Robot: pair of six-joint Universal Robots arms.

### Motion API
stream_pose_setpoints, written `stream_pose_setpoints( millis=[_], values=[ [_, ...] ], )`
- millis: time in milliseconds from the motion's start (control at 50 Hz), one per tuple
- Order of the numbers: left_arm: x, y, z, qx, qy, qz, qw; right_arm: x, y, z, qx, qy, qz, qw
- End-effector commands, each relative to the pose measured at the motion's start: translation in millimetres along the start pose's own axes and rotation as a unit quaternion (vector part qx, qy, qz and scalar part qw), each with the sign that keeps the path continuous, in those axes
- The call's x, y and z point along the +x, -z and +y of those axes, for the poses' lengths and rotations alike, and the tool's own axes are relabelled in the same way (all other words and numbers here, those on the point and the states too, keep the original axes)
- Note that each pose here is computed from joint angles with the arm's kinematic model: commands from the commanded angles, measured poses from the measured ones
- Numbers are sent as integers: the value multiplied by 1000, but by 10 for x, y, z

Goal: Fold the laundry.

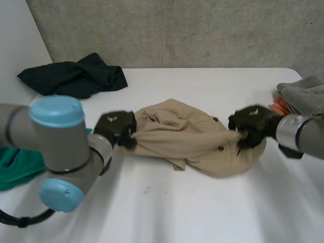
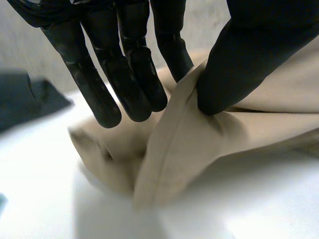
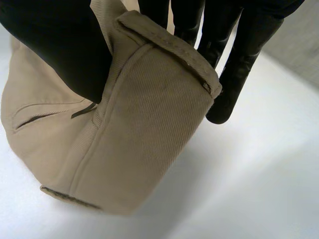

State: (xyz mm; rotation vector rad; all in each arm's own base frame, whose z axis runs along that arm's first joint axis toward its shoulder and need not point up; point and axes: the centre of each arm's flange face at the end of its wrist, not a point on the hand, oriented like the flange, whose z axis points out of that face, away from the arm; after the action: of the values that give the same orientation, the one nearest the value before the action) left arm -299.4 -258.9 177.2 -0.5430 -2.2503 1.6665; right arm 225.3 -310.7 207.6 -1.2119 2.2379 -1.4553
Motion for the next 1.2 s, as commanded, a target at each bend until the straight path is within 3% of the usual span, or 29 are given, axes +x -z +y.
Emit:
stream_pose_setpoints(
  millis=[20, 160, 300, 380, 520, 620, 680, 700, 720, 760, 780, 840, 860, 920, 940, 980, 1080, 1120, 1140, 1200],
  values=[
    [1, 517, -805, 71, -143, -7, 987, 96, 673, -736, 105, 87, 80, 987],
    [-6, 815, -1183, 93, -259, -21, 961, 25, 1145, -1028, 127, 130, 127, 975],
    [33, 840, -1237, 93, -313, -20, 945, -198, 1206, -972, 66, 193, 104, 974],
    [65, 718, -1101, 73, -332, -7, 940, -259, 993, -827, 22, 201, 86, 976],
    [119, 107, -618, 14, -383, 25, 923, -151, 387, -586, -31, 187, 81, 978],
    [131, -470, -750, 102, -402, -18, 910, 96, -113, -668, 35, 189, 147, 970],
    [127, -701, -1252, 242, -402, -83, 879, 301, -267, -969, 133, 185, 226, 947],
    [132, -722, -1417, 284, -399, -103, 866, 362, -295, -1179, 202, 183, 260, 926],
    [153, -708, -1771, 375, -384, -142, 831, 386, -289, -1294, 238, 184, 277, 913],
    [147, -641, -2060, 446, -366, -173, 798, 443, -260, -1510, 311, 184, 309, 880],
    [167, -554, -2282, 508, -350, -189, 764, 501, -192, -1698, 374, 179, 339, 845],
    [225, -414, -2479, 568, -318, -194, 734, 548, -42, -1938, 447, 179, 369, 795],
    [220, -347, -2548, 581, -295, -185, 736, 541, 25, -2017, 465, 180, 376, 782],
    [192, -213, -2651, 588, -260, -164, 749, 536, 73, -2062, 471, 173, 376, 779],
    [163, -181, -2617, 573, -242, -149, 769, 527, 74, -2051, 466, 171, 375, 783],
    [128, -184, -2524, 552, -232, -135, 789, 496, 67, -2025, 458, 169, 370, 791],
    [77, -223, -2011, 467, -241, -107, 844, 362, -78, -1703, 393, 159, 335, 842],
    [83, -251, -1812, 441, -246, -98, 858, 306, -140, -1581, 372, 156, 322, 857],
    [93, -269, -1604, 414, -250, -88, 871, 248, -204, -1437, 348, 152, 308, 872],
    [119, -278, -1293, 372, -255, -72, 890, 120, -372, -1059, 287, 146, 275, 906]
  ],
)
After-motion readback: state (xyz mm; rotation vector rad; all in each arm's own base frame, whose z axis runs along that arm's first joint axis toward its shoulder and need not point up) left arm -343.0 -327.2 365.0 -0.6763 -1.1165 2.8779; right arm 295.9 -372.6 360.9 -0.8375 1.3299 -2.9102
